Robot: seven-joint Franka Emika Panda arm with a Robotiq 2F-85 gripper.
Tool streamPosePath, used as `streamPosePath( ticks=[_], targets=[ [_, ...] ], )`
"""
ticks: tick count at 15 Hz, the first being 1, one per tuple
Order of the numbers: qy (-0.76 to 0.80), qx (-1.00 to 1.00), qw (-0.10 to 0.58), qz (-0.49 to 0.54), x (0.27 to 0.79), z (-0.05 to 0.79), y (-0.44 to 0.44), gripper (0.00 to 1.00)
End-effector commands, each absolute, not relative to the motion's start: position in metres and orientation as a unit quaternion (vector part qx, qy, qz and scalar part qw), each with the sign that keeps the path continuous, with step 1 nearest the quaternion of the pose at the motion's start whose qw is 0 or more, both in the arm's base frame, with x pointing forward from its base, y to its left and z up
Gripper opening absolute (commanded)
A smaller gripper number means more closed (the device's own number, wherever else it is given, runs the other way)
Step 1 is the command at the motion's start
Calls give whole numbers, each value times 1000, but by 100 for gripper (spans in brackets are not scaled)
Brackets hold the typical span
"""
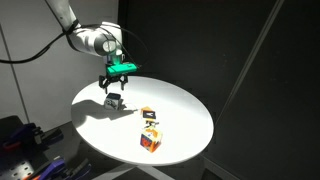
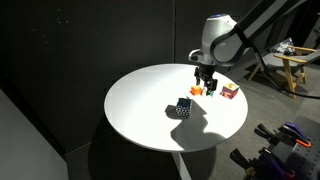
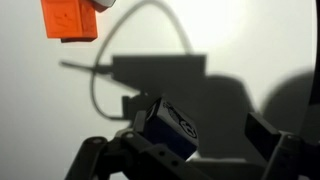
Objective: Move the white and blue block to the left
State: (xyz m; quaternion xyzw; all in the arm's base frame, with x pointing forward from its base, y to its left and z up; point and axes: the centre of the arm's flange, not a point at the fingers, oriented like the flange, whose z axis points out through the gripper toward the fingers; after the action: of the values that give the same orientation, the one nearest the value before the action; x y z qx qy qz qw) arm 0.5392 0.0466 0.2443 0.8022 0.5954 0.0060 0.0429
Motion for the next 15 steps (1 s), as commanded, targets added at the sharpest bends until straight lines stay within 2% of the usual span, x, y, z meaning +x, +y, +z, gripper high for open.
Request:
streamPosePath(
  ticks=[1, 15],
  targets=[
    [520, 853, 47, -2, 521, 262, 44, 100],
    [311, 950, 13, 0, 485, 314, 31, 100]
  ],
)
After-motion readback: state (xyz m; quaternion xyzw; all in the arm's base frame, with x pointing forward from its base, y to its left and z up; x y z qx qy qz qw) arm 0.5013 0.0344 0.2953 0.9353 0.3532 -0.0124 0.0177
